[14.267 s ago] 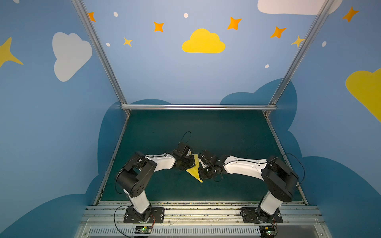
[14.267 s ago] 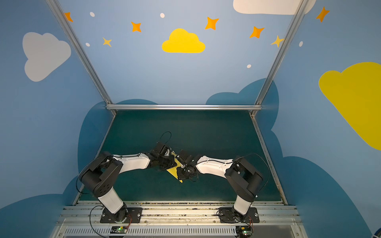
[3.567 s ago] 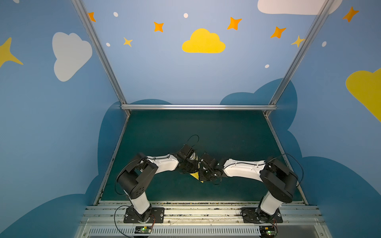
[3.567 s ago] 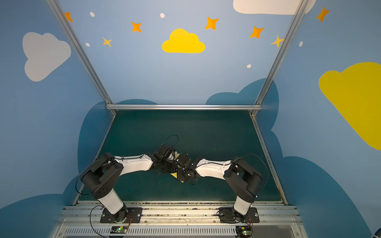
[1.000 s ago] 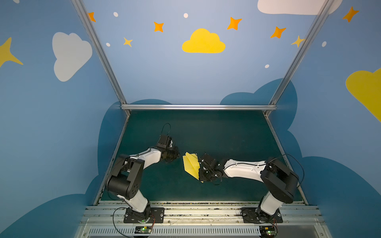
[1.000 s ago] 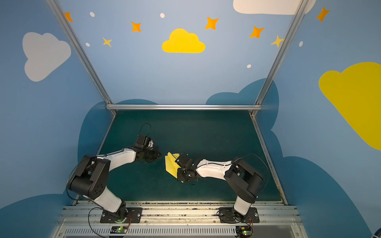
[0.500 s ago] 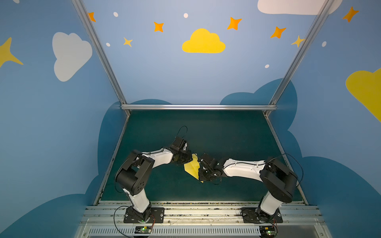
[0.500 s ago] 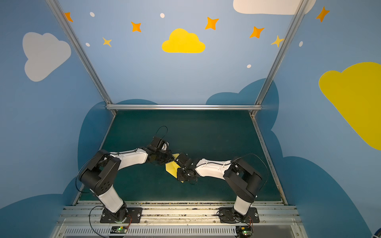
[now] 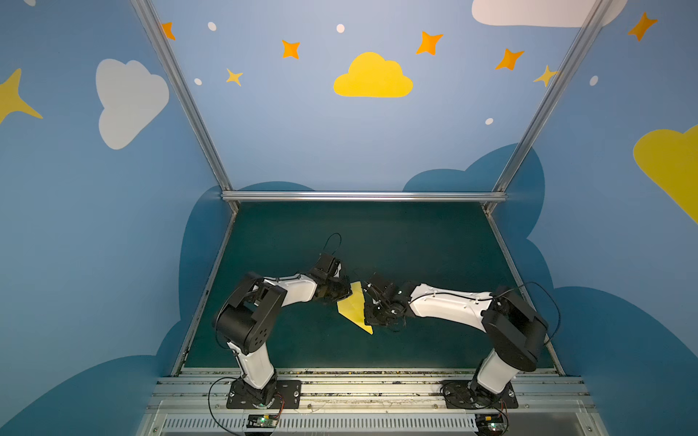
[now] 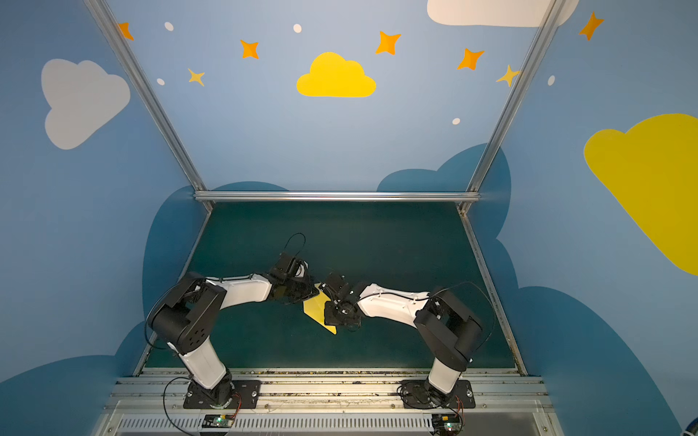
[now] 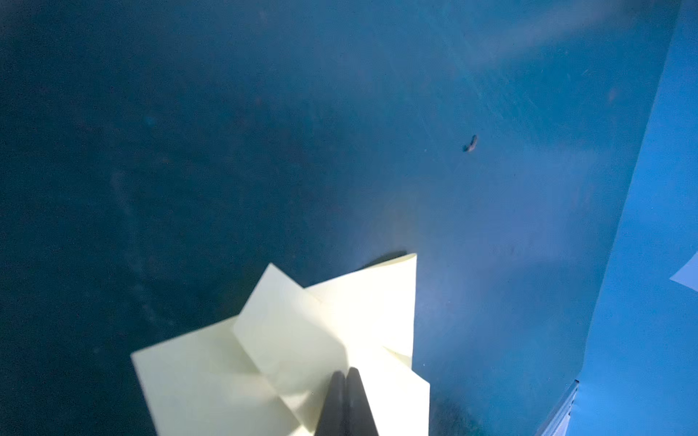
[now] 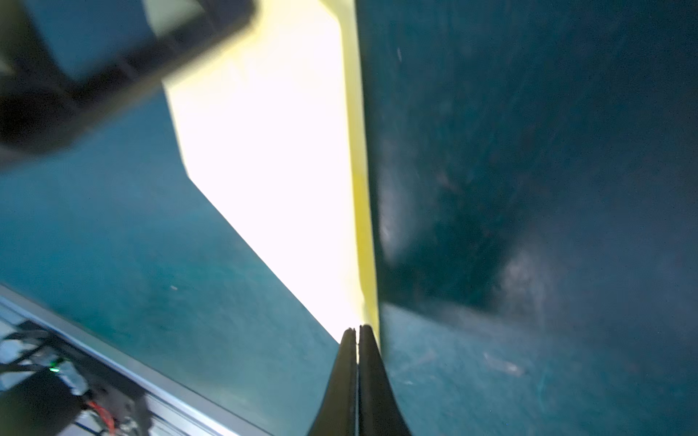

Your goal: Fold a paper plane with a square sheet of paper (fold left side to right side)

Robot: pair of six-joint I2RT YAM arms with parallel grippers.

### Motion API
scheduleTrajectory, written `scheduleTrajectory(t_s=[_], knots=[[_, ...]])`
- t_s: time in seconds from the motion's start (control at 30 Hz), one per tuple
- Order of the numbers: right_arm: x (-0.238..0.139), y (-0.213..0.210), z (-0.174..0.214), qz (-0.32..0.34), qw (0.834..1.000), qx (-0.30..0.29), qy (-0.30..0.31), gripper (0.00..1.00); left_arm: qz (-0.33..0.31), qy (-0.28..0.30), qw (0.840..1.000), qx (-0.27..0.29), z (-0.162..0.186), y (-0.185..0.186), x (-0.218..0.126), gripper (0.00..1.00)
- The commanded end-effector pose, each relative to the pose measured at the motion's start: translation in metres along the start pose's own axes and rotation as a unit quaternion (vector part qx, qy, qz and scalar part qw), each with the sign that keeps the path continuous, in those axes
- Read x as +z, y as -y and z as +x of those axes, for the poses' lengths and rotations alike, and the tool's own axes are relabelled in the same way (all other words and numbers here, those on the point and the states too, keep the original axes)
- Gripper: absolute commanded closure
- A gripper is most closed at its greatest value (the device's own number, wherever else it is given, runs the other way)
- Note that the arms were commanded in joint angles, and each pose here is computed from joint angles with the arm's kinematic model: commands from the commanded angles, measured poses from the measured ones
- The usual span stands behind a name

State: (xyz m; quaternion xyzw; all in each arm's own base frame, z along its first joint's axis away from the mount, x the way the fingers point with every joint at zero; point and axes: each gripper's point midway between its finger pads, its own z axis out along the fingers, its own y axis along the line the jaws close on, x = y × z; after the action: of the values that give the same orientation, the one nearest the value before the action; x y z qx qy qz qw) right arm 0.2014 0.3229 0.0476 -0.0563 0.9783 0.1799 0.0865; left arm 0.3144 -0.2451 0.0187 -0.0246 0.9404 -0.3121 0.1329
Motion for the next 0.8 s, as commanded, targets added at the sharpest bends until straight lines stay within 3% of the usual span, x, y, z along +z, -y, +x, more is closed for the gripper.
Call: scheduleTrajectory(t_s=[0.0,0.33,0.77], knots=[[-0.006,-0.009,-0.019,-0.01,1.0,0.017,0.018,1.0,-0.052,-0.029,0.998,-0.023,0.024,-0.035,0.01,0.96],[0.012,-0.034,-0.051,-0.044,0.997,0.052,0.025,1.0,-0.051,-0.031,0.998,-0.024,0.028,-0.036,0.009,0.96],[0.042,-0.031,-0.047,-0.032,0.997,0.065,0.001,1.0,-0.052,-0.03,0.998,-0.023,0.029,-0.038,0.008,0.96]])
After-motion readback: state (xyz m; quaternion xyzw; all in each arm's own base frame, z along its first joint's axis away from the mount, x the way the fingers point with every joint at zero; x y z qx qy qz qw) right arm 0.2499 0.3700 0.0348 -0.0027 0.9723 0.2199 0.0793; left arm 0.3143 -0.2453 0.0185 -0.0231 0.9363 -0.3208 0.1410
